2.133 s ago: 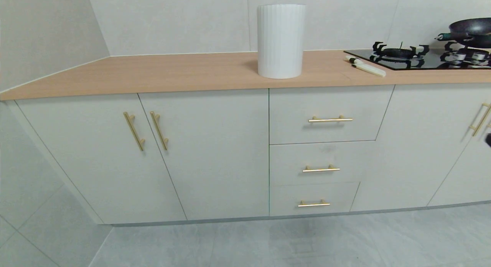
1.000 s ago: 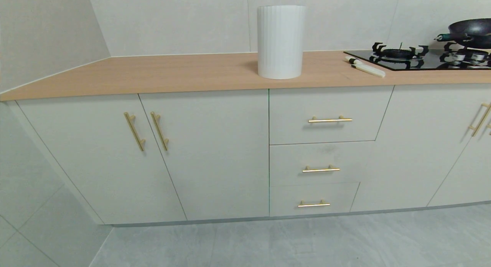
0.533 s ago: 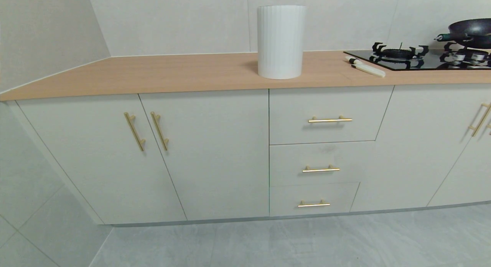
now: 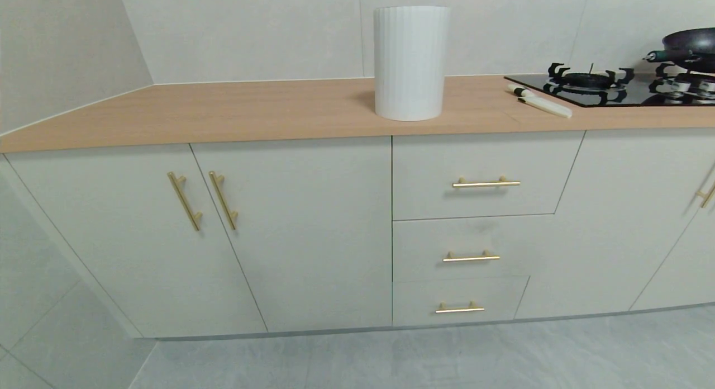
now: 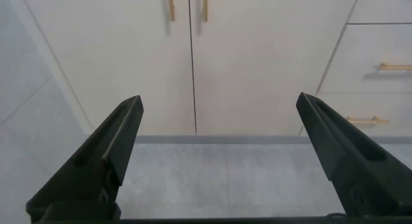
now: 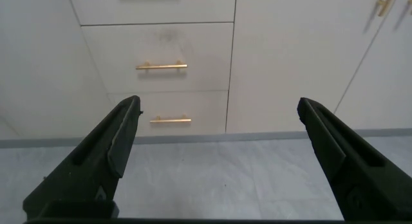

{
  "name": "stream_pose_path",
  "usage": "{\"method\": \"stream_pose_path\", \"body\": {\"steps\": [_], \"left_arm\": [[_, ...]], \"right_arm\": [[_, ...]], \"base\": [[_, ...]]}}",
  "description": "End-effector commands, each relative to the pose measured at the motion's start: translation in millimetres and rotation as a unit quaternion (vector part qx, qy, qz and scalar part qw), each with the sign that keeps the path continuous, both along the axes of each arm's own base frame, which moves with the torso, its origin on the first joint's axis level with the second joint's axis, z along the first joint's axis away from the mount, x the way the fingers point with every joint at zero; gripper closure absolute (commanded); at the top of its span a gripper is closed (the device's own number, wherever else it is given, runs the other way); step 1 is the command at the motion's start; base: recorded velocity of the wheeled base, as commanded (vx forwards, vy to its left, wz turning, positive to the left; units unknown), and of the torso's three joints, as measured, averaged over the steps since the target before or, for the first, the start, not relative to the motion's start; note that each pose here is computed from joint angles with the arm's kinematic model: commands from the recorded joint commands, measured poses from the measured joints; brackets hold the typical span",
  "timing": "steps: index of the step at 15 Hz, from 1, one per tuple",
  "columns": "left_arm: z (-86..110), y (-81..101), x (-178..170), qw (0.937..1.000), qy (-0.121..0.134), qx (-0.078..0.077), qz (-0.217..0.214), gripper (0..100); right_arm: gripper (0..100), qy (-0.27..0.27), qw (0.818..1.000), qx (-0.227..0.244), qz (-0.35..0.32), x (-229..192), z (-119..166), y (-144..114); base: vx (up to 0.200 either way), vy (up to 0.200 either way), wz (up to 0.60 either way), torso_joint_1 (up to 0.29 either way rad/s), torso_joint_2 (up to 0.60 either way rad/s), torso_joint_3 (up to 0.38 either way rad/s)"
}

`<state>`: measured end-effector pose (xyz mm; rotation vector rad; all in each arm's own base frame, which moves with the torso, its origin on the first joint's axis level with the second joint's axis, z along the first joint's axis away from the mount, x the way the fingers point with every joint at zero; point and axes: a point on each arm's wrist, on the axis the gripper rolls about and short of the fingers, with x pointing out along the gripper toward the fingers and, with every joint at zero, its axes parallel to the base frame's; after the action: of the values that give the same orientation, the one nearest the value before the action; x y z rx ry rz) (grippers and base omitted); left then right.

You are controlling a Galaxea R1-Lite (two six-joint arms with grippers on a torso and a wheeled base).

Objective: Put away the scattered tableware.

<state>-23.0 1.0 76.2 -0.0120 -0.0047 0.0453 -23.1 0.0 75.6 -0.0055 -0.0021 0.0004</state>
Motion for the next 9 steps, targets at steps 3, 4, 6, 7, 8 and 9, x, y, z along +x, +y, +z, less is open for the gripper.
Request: {"method": "stream_pose_path", "body": {"steps": [3, 4, 6, 7, 8, 9], "left_arm": [[0.5, 0.0, -0.1, 1.0, -0.001, 0.0, 0.0, 0], [0.0, 0.0, 0.0, 1.0, 0.0, 0.0, 0.0, 0], [0.0, 0.0, 0.0, 1.0, 0.0, 0.0, 0.0, 0], [0.0, 0.0, 0.0, 1.0, 0.0, -0.001, 0.0, 0], [0.0, 0.0, 0.0, 1.0, 0.0, 0.0, 0.0, 0], [0.0, 0.0, 0.0, 1.0, 0.0, -0.001, 0.0, 0]], "right_arm": [[0, 0.002, 1.0, 0.0, 0.001, 0.2, 0.0, 0.0], [0, 0.002, 1.0, 0.0, 0.001, 0.2, 0.0, 0.0], [0, 0.002, 1.0, 0.001, 0.001, 0.2, 0.0, 0.0], [0, 0.001, 1.0, 0.001, 0.001, 0.1, 0.4, 0.0], [0, 0.003, 1.0, 0.001, 0.001, 0.3, 0.1, 0.0], [0, 0.003, 1.0, 0.001, 0.0, 0.3, 0.1, 0.0]], "base": [[0.2, 0.0, 0.0, -0.001, 0.0, 0.006], [0.2, 0.0, 0.0, 0.002, 0.01, 0.007], [0.2, 0.0, 0.0, 0.005, 0.0, 0.005], [0.2, 0.0, 0.0, -0.002, 0.01, -0.002], [0.2, 0.0, 0.0, 0.002, 0.0, 0.002], [0.2, 0.0, 0.0, 0.002, 0.0, 0.002]]}}
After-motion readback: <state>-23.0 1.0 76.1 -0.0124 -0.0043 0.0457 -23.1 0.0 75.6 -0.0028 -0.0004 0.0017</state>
